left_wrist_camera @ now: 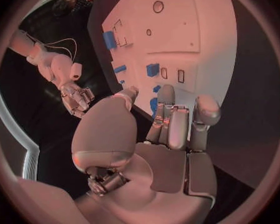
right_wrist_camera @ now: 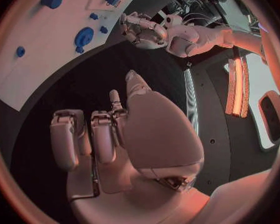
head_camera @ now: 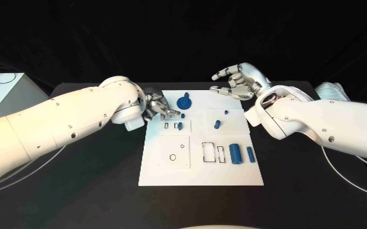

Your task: Assemble the parts on the task board

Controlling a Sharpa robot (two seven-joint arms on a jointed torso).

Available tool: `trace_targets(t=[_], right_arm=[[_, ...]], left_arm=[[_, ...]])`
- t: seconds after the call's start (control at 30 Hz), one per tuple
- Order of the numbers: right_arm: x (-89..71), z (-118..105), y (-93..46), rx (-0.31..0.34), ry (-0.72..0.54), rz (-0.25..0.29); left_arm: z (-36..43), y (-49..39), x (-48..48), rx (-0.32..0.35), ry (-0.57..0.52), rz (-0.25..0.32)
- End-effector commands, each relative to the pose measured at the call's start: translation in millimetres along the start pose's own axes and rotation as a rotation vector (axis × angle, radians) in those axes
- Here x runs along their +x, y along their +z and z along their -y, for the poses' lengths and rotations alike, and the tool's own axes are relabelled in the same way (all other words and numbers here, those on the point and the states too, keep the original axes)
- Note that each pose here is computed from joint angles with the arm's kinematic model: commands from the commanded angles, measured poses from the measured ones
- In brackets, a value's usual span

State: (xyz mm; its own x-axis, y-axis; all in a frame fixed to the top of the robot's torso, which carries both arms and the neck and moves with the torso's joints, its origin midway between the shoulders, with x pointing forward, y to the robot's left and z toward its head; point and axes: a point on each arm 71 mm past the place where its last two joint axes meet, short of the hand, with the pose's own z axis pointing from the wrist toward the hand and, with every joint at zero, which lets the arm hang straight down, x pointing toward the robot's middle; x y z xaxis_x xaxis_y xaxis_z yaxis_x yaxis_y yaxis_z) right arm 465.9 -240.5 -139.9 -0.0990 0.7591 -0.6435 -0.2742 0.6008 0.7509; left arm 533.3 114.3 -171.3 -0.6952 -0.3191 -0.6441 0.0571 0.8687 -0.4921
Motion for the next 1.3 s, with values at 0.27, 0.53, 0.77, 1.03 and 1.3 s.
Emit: trace_targets(t=[0.27, 0.53, 0.77, 1.03, 1.3], right_arm=[[0.6, 0, 2.8, 0.007, 0.011, -0.015], [1.9, 0, 4.2, 0.011, 0.009, -0.018], [3.1, -1, 4.9, 0.011, 0.006, -0.022], [5.1, -1, 6.1, 0.015, 0.008, -0.029], [6.8, -2, 6.9, 0.017, 0.010, -0.036]], left_arm=[[10.5, 11.6, 5.3, -0.051, 0.105, -0.070], [18.0, 15.0, 8.3, -0.049, 0.126, -0.098], [22.1, 17.8, 11.1, -0.049, 0.135, -0.110], [24.2, 19.5, 12.7, -0.047, 0.134, -0.120], [25.5, 22.1, 15.0, -0.049, 0.134, -0.137]])
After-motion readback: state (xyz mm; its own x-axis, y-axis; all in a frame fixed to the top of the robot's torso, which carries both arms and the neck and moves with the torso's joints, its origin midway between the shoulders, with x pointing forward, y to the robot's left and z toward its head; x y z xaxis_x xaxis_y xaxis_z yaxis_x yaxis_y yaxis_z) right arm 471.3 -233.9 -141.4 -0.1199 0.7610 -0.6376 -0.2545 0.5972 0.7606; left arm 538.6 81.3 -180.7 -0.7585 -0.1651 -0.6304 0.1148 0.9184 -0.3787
